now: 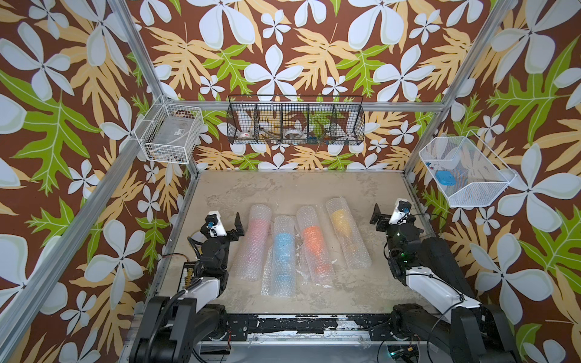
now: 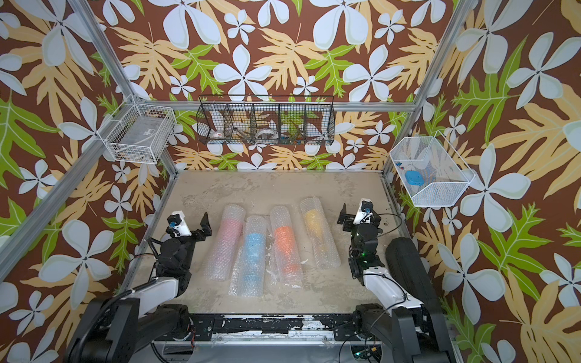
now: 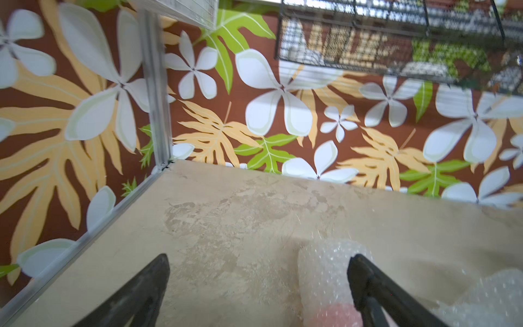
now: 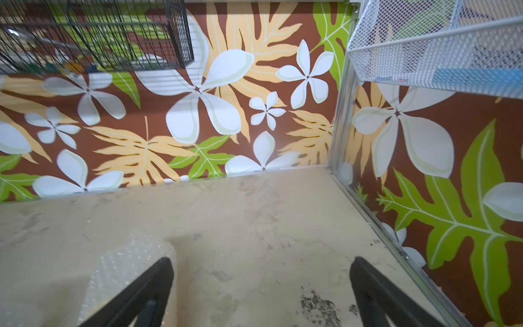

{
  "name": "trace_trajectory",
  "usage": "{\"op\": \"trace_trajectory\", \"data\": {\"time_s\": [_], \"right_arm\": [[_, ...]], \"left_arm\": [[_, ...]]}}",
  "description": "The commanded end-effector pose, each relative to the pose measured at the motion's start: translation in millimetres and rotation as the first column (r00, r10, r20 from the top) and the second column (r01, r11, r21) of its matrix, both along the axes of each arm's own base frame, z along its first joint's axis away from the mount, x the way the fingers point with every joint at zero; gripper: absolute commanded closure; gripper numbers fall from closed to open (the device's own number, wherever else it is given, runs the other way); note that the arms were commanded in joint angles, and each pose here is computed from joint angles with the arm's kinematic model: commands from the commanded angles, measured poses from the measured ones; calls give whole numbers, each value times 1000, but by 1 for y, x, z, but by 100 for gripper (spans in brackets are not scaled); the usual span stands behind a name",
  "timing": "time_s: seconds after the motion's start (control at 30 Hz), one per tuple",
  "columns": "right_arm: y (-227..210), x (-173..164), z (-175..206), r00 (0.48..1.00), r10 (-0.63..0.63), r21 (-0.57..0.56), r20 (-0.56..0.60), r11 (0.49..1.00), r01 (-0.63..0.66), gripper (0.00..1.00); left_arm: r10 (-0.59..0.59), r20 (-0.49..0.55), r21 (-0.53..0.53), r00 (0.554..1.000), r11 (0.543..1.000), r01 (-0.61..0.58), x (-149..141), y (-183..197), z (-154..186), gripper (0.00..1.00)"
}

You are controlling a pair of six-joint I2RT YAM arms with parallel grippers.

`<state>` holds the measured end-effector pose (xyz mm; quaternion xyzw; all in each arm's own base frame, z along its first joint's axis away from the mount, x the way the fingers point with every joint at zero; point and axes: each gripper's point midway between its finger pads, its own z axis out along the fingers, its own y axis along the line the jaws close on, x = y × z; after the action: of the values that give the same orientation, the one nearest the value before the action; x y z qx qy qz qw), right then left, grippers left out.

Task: Unpack wine glasses from bubble wrap
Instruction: Move the bubble wrap to the center of the board.

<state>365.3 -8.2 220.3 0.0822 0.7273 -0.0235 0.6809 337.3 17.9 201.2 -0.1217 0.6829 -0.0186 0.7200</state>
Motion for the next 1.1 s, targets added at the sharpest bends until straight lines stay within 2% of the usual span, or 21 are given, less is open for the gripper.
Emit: {"op": "trace_trajectory", "data": {"time_s": [0.0,0.1,0.27,0.47,0.53,0.63,0.7,0.8,0.9,0.97,1.07], "right_arm": [[24,1,-18,985,133,119,-111,986,-119,0],[55,11,-7,943,300,170,-147,946,-275,3],[96,14,-8,838,490,257,-240,864,-432,8],[201,-15,-15,639,696,284,-327,717,-636,12],[253,-33,-18,541,758,274,-366,643,-715,12],[319,-63,-23,403,818,274,-411,533,-801,14],[359,-85,-26,325,845,272,-425,462,-844,14],[410,-113,-38,207,871,302,-446,364,-881,18],[448,-134,-53,101,881,359,-463,290,-887,26],[464,-142,-58,63,882,373,-467,261,-891,29],[472,-140,-73,69,869,374,-490,281,-884,31]], "left_arm": [[121,-73,-199,990,971,-133,-11,22,-13,0],[6,-35,-265,999,964,-16,-13,3,-1,0],[-195,-119,-385,973,913,136,-2,-33,-9,1],[-370,-334,-477,867,860,184,9,-65,-49,5],[-426,-351,-517,834,831,206,8,-75,-57,7],[-449,-387,-545,805,816,193,6,-80,-68,9],[-440,-411,-543,798,822,173,5,-78,-74,10],[-351,-427,-530,833,844,84,0,-61,-83,9],[-315,-410,-530,856,846,57,-2,-52,-82,9],[-311,-419,-533,853,845,46,-1,-48,-85,9],[-331,-417,-577,847,816,35,2,-44,-90,9]]}}
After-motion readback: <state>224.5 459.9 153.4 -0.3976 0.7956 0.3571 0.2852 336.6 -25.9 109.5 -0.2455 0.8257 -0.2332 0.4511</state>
